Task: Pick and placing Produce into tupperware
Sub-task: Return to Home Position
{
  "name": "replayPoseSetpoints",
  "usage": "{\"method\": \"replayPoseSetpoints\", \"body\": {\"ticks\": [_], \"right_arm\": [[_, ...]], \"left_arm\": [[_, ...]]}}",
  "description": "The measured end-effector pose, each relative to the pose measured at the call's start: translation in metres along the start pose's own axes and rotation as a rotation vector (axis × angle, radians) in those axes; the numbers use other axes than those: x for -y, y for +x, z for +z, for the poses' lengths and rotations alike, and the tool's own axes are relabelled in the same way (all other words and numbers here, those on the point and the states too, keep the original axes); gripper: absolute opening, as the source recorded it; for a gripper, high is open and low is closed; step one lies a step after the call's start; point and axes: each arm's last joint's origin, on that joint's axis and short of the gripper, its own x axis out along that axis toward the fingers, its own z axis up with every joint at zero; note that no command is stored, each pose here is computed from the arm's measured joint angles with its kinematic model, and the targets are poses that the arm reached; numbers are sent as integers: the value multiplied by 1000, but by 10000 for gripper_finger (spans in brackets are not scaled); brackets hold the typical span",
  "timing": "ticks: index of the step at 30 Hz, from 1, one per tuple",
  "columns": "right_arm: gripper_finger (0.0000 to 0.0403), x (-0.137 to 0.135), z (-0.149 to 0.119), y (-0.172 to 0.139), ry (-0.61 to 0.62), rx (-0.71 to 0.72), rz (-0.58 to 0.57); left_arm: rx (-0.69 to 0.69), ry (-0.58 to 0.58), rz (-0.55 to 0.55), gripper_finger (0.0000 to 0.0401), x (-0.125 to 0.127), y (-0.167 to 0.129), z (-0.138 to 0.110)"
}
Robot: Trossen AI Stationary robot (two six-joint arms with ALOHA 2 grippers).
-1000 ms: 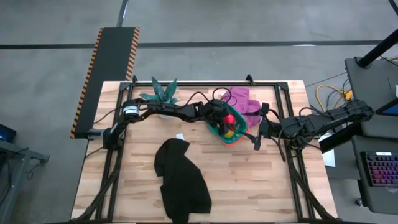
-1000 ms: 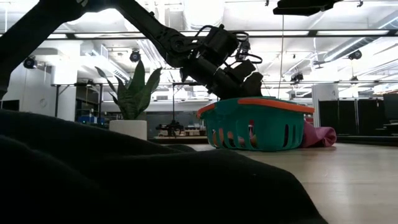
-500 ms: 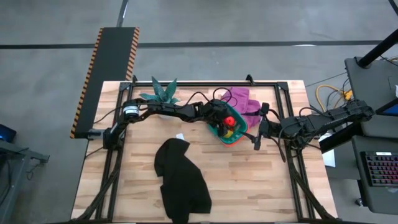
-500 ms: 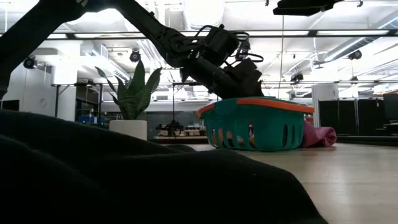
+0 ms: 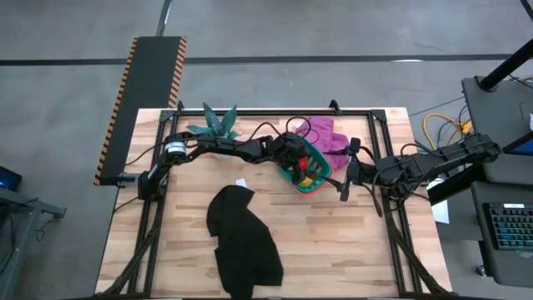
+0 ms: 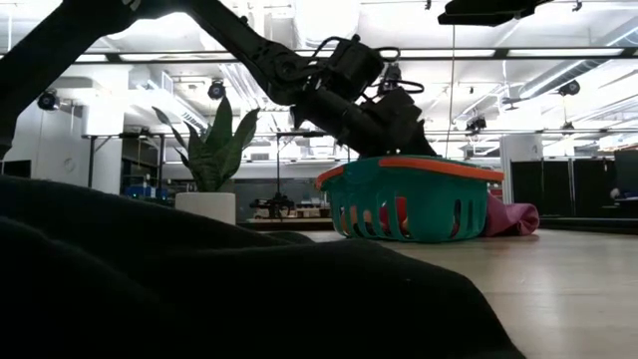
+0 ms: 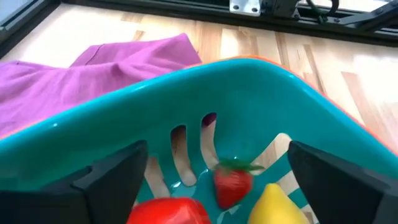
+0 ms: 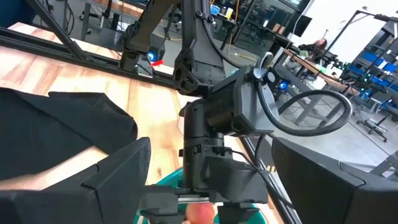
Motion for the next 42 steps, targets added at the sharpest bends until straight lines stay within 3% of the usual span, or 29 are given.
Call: {"method": "replayPoseSetpoints", "body": {"ticks": [5,9,15,20,26,32,37,42], "right_arm": [[327,0,0,0,0,0,0],[327,0,0,0,1,1,0],[327,2,1,-2,8,13,-3],[327,2,-1,-4,-1,-9,3],[326,2,-2,-4,-1,-18,5],[326,2,-3,-4,-2,-19,5],[326,2,-3,-4,-3,-19,5],[326,2,-3,-4,-5,-18,5]], "left_arm": [[34,1,-12,390,4,-4,13],[109,77,-122,380,25,-18,33],[260,271,-235,311,72,-64,69],[350,406,-270,239,103,-118,79],[376,407,-246,156,104,-188,57],[392,352,-47,85,98,-264,6],[503,341,-40,34,91,-323,-35],[514,266,27,3,78,-354,-76]]}}
